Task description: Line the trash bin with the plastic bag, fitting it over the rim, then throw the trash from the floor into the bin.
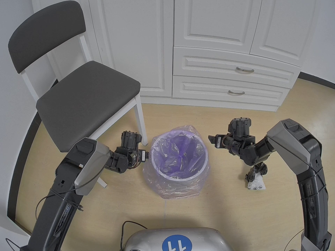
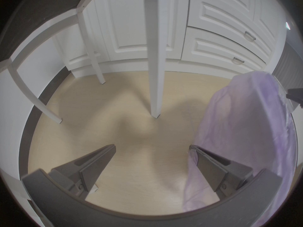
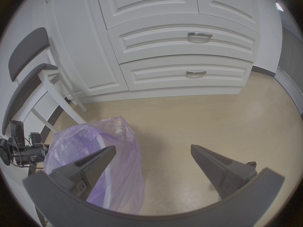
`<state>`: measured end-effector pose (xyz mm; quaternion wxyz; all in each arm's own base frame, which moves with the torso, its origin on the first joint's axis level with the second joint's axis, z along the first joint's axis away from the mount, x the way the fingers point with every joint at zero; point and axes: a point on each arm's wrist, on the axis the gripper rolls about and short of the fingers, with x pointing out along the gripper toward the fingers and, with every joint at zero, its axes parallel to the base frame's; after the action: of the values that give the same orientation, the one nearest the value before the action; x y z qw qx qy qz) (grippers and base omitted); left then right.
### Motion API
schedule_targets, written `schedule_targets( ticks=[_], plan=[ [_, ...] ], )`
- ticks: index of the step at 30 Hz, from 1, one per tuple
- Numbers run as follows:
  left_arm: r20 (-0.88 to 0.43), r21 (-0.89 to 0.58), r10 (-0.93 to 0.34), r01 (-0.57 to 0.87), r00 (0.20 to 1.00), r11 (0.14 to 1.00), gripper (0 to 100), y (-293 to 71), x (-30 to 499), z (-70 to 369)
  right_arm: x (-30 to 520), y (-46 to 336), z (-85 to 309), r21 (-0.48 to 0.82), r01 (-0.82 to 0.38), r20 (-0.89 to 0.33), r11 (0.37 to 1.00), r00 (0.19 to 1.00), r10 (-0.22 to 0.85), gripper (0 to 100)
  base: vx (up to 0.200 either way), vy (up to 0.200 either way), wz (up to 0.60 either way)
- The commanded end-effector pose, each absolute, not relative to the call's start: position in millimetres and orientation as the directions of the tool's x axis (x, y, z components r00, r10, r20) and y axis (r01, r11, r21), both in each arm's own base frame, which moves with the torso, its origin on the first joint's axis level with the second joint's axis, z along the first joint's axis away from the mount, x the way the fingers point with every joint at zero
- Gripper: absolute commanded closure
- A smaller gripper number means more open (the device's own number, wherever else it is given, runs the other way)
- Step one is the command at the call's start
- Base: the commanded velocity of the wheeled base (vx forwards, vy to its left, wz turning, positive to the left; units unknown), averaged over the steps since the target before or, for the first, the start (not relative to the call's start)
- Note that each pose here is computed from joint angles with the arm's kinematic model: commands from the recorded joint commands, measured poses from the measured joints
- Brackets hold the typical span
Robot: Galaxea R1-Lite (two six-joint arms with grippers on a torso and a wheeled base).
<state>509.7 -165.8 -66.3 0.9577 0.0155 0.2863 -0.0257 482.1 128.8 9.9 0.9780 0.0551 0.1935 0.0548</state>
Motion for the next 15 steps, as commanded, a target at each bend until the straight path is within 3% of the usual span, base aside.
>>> schedule_targets(
  ticks=[1, 6, 10, 15],
  plan=[
    [-0.576, 0.025, -0.023, 0.046, 0.817, 0.999, 0, -159, 509, -84, 482, 129, 9, 0.129, -0.086, -0.374, 0.988, 0.918, 0.129, 0, 0.0, 0.0, 0.0],
    [-0.586, 0.029, -0.009, 0.033, 0.811, 0.999, 0, -152, 507, -83, 481, 129, 10, 0.128, -0.086, -0.376, 0.988, 0.918, 0.129, 0, 0.0, 0.0, 0.0],
    [-0.605, 0.031, 0.005, 0.016, 0.796, 0.999, 0, -131, 492, -55, 480, 128, 11, 0.127, -0.086, -0.377, 0.988, 0.917, 0.129, 0, 0.0, 0.0, 0.0],
    [-0.489, -0.019, -0.035, 0.03, 0.872, 0.999, 0, -127, 491, -16, 480, 129, 9, 0.126, -0.087, -0.381, 0.988, 0.915, 0.13, 0, 0.0, 0.0, 0.0]
  ],
)
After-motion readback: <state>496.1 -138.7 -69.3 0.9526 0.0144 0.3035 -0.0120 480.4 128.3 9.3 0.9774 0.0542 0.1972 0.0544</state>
